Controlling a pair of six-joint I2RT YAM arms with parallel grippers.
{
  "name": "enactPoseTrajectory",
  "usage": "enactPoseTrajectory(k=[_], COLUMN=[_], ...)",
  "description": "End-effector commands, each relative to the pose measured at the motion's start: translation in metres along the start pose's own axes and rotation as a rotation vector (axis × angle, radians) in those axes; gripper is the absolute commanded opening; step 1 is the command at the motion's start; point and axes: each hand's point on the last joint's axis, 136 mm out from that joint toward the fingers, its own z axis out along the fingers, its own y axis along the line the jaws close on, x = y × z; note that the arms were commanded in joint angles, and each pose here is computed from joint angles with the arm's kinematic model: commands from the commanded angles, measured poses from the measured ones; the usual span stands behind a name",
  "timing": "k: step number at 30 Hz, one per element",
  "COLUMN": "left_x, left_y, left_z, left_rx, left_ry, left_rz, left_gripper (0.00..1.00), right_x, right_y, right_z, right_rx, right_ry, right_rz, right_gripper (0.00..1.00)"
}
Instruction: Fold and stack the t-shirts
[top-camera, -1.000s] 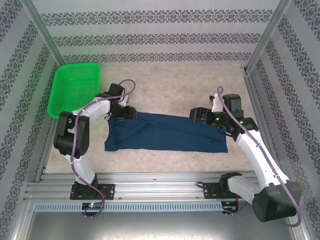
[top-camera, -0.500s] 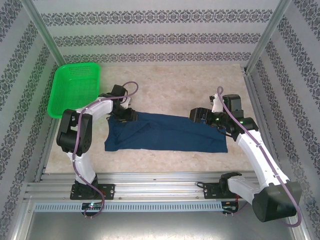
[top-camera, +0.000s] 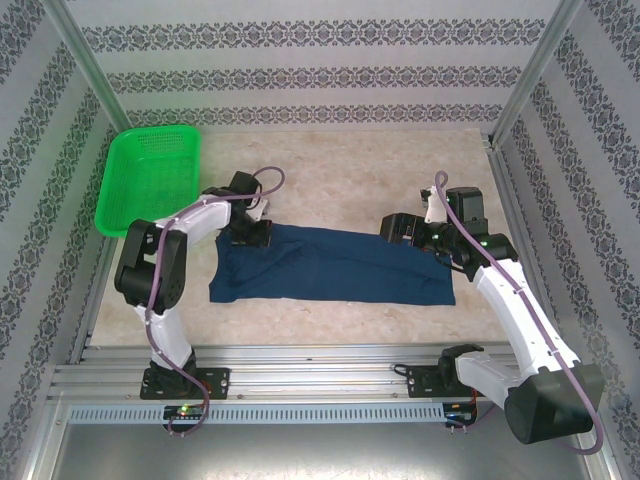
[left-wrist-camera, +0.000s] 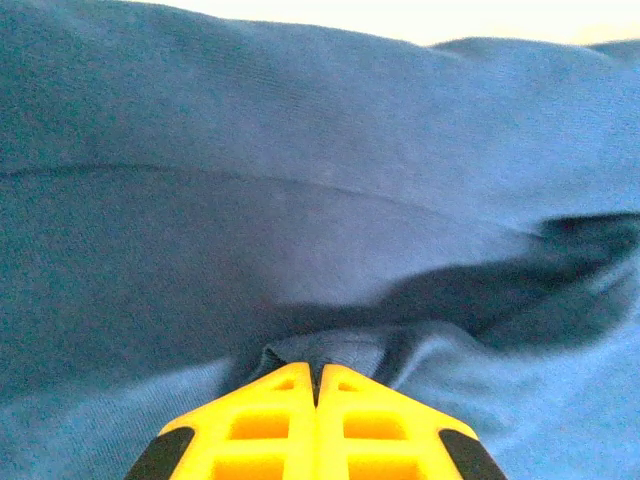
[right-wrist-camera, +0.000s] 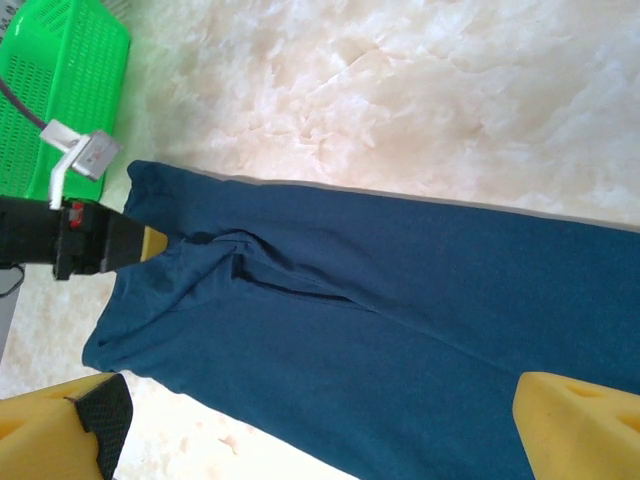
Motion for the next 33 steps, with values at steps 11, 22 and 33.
enactPoseTrajectory(k=[11,22,33], left_x=[0.074,0.108,0.126], left_y=[-0.053,-0.071,-0.103], left_z=[-0.014,-0.006,-0.005], left_rx=[0.078,0.139,0.226], left_ry=[-0.012,-0.01,0.0], left_rz=[0.116,0.133,0.138], left_gripper=[0.0,0.01,0.4], right_x=[-0.015,-0.006,0.002], right_y=[0.0,-0.011,-0.021], right_z=[0.004,0.01,0.019], right_rx=[0.018,0.05,0.074], right_ry=[-0.02,0.002,0.04], right_rz=[0.008,0.035,0.063], right_gripper=[0.98,0.98,0.98])
